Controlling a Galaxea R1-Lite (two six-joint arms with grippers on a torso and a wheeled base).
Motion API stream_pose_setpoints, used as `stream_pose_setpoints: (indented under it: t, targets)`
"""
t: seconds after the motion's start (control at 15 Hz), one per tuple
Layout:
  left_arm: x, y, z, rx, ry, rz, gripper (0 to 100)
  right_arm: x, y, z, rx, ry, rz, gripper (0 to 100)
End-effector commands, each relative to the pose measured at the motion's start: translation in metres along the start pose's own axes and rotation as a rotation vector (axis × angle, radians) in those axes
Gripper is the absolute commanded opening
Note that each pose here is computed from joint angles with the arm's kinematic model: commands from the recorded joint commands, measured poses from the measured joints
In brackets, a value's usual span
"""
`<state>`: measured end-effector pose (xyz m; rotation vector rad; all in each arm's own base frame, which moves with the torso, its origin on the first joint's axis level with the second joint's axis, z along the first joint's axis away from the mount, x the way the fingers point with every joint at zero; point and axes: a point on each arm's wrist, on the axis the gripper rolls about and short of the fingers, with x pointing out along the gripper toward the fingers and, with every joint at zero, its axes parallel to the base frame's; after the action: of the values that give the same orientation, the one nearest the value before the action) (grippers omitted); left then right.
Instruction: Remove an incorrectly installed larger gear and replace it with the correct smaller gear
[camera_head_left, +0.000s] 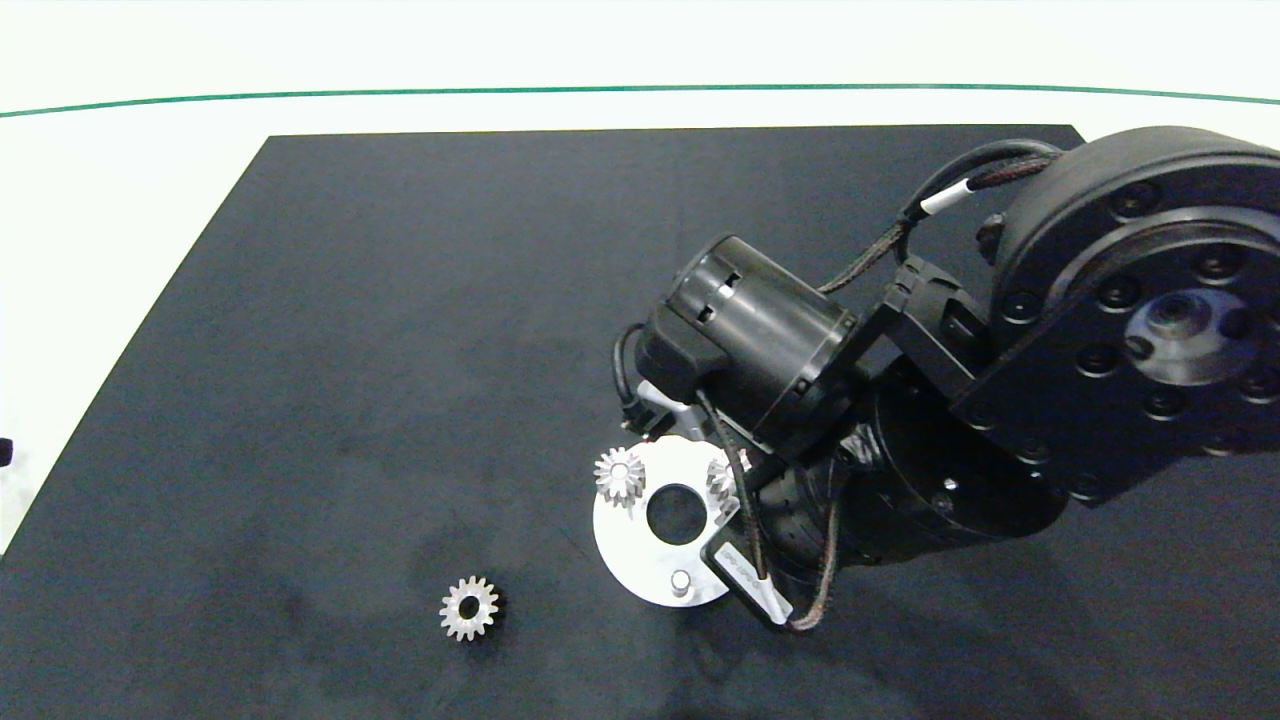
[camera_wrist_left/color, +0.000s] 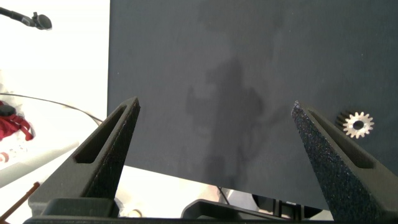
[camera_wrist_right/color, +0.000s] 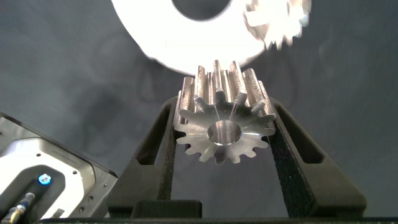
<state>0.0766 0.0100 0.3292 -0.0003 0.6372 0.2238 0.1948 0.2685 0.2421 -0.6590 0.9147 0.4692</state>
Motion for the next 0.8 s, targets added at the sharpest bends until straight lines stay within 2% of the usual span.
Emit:
stream_pose_setpoints:
  t: [0.07, 0.33, 0.8]
  targets:
    - [0.0, 0.0, -0.001, 0.002, 0.006, 0.001, 100, -0.011, -0.016, -0.033, 0.035, -0.006, -0.015, 0]
    - [0.0, 0.0, 0.0, 0.002, 0.008, 0.001, 100, 0.002, -0.012, -0.047, 0.02, 0.026, -0.017, 0]
    - [0.002, 0.0, 0.0, 0.001, 0.015, 0.0, 100, 0.033, -0.001, -0.065, 0.038, -0.002, -0.009, 0]
